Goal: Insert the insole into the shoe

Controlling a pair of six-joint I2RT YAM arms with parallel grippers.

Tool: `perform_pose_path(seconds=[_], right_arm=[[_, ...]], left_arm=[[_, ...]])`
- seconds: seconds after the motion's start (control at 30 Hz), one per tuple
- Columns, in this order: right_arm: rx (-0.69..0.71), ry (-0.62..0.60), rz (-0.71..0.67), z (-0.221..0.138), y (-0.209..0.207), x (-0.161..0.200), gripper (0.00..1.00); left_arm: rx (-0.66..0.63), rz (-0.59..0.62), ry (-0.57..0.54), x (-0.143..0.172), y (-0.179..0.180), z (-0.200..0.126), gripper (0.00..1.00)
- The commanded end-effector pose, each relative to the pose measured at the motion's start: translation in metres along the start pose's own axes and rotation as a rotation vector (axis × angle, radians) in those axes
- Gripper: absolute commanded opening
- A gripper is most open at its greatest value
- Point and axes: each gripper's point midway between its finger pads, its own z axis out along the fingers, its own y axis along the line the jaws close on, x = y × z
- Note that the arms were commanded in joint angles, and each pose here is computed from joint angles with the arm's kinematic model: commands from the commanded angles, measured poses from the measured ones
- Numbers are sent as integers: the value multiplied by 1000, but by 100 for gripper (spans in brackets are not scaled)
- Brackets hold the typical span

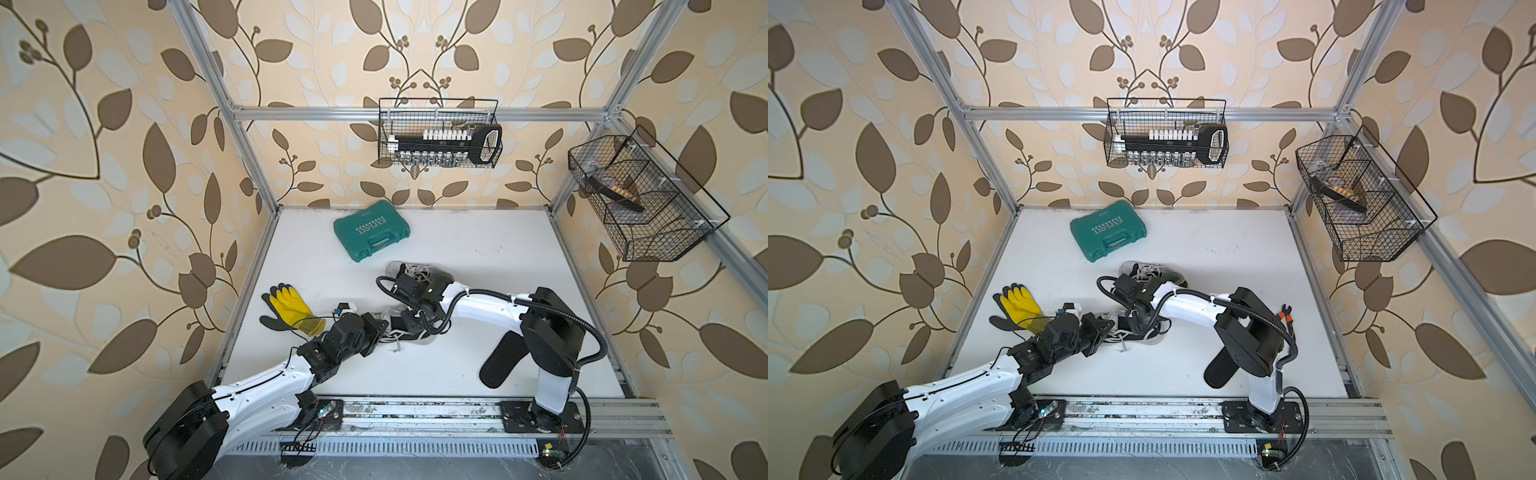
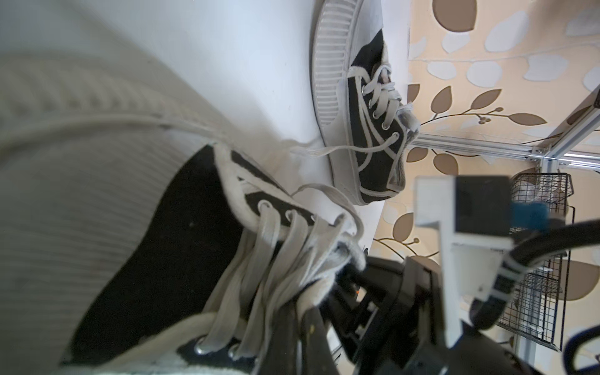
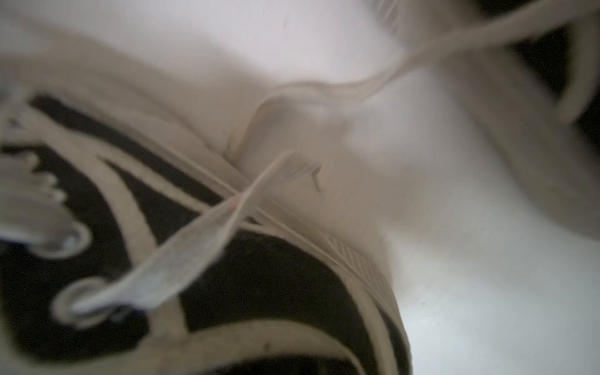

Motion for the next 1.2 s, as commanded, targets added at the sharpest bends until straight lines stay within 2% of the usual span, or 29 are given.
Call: perform_pose_path(seconds=[0.0, 0.27, 0.4, 0.5, 0.63, 0.7, 0.77, 0.87, 1.0, 1.17], right_arm=[[70, -41, -78, -7, -18, -27, 9], [108, -18, -131, -25, -13, -13, 10], [89, 25, -105, -1, -10, 5, 11], [108, 57, -84, 23, -20, 6, 9], [22, -12, -79, -13, -3, -12, 9], [37, -43, -94, -30, 0, -16, 9], [68, -50, -109, -32, -1, -14, 9], [58, 1, -105, -4, 1, -4, 9], [136, 37, -145, 35, -8, -5, 5], [125, -42, -149, -1, -3, -22, 4]], left_arm=[[-15, 16, -39, -6, 4, 0, 0], [-19, 29, 31, 5, 1, 21, 0], [-20, 32, 44, 7, -1, 25, 0], [-24, 26, 41, 7, 1, 24, 0], [-18, -11, 29, 5, 11, 22, 0], [-22, -7, 24, 4, 11, 20, 0], [-23, 0, 21, 3, 10, 20, 0], [-21, 2, 27, 5, 9, 21, 0], [-24, 5, 28, 5, 10, 20, 0], [-26, 7, 19, 3, 10, 17, 0]])
